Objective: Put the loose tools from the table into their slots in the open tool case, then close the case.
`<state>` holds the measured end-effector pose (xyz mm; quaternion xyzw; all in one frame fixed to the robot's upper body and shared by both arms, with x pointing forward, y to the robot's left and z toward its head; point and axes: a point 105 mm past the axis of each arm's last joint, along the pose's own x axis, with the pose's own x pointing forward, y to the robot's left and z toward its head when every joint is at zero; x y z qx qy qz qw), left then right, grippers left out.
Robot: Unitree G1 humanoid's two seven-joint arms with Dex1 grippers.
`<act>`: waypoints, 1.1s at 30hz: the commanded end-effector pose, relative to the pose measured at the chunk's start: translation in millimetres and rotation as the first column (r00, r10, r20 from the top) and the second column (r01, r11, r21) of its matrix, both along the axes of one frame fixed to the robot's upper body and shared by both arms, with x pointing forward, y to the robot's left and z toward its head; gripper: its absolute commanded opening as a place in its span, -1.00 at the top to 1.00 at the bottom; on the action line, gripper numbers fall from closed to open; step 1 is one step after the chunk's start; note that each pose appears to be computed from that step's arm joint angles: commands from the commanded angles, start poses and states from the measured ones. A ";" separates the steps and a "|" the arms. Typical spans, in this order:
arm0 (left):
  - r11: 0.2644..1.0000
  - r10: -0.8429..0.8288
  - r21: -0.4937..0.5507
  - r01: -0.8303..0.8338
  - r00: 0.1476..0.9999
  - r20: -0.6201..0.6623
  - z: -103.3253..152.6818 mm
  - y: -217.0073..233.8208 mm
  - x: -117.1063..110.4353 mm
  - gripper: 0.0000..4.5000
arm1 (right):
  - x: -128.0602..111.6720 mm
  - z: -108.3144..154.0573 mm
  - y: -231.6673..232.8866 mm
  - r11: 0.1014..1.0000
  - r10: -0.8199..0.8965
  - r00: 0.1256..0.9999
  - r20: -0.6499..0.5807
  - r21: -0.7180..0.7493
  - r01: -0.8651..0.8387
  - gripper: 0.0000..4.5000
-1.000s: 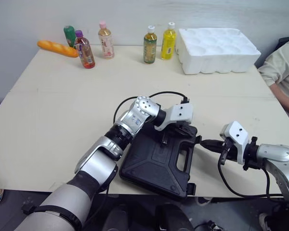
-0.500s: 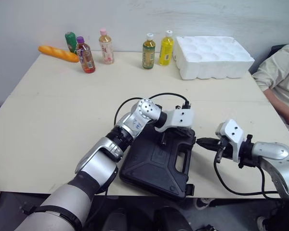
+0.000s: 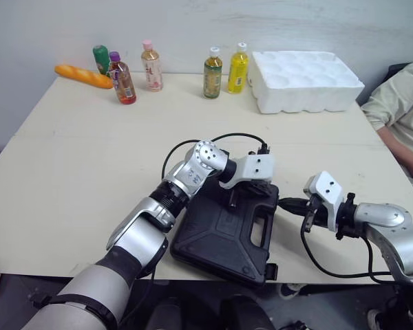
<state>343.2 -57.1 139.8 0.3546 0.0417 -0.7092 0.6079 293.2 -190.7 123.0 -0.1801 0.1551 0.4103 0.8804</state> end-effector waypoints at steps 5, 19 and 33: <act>0.976 0.062 0.217 -0.033 0.990 -0.130 -63.4 25.5 -7.3 0.97 | 0.4 27.7 21.9 0.996 0.073 0.994 0.088 0.050 -0.077 1.00; 0.972 0.066 0.234 -0.036 0.991 -0.121 -70.7 27.4 -8.5 0.97 | -5.4 41.4 41.6 0.987 0.152 0.982 0.116 0.044 -0.158 1.00; 0.984 0.078 0.170 -0.053 0.987 -0.142 -51.9 35.7 -5.5 0.97 | -18.7 47.6 -12.4 0.998 0.044 0.995 0.084 -0.045 -0.040 1.00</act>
